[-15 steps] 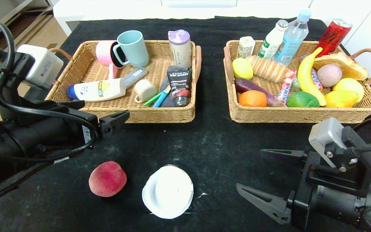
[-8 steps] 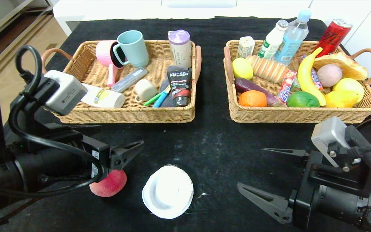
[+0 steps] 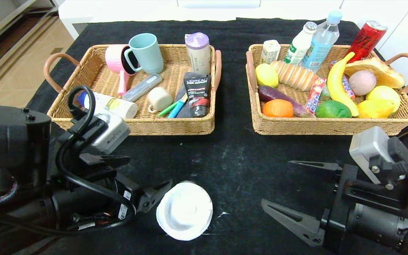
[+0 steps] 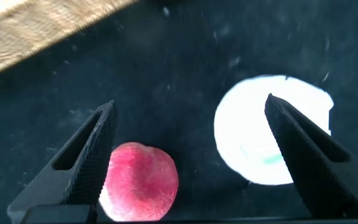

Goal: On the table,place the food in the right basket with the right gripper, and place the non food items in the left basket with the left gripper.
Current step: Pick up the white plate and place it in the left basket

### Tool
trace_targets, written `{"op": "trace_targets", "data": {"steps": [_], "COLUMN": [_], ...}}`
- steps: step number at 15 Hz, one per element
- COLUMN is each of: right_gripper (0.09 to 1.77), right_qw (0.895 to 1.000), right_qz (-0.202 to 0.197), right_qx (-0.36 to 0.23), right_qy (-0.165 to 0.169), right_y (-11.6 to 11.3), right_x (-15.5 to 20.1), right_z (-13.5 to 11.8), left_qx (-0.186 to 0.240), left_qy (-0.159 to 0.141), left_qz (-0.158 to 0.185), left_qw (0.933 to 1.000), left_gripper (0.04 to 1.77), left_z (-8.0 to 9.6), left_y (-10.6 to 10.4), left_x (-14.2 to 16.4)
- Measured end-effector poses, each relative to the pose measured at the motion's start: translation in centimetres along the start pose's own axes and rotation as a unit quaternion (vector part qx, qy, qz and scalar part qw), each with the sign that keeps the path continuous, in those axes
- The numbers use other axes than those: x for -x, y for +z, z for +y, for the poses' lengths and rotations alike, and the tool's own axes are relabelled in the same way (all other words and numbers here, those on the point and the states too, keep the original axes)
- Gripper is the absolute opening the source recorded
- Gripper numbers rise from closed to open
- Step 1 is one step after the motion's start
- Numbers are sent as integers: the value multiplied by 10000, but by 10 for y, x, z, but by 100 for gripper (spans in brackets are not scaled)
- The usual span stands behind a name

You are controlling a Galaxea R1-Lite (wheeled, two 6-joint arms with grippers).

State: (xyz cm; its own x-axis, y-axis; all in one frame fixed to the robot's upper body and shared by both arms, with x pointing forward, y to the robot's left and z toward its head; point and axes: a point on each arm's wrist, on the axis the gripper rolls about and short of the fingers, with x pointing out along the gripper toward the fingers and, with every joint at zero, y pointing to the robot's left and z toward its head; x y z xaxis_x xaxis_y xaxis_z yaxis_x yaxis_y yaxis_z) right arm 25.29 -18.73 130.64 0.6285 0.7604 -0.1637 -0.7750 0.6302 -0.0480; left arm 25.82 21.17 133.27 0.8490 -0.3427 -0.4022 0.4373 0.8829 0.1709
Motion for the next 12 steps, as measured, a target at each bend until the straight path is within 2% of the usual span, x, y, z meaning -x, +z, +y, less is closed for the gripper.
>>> {"op": "trace_targets", "data": {"steps": [5,7,10,12], "right_gripper": [171,171,171,171], "right_qw": [9998,9994,9988,9986], "right_qz": [-213,-348,-472,-517], "right_qx": [50,64,82,89], "right_qy": [-20,-35,-44,-49], "right_y": [8,13,17,19], "right_x": [9,16,22,24], "right_z": [1,1,1,1], "left_qx": [-259,-464,-635,-745], "left_qy": [-115,-163,-520,-604], "left_qz": [65,365,696,920], "left_qw": [9996,9981,9942,9911], "left_gripper": [171,171,171,172], "left_z": [-2,-2,-4,-5], "left_y": [4,5,10,14], "left_x": [-2,-4,-7,-6]}}
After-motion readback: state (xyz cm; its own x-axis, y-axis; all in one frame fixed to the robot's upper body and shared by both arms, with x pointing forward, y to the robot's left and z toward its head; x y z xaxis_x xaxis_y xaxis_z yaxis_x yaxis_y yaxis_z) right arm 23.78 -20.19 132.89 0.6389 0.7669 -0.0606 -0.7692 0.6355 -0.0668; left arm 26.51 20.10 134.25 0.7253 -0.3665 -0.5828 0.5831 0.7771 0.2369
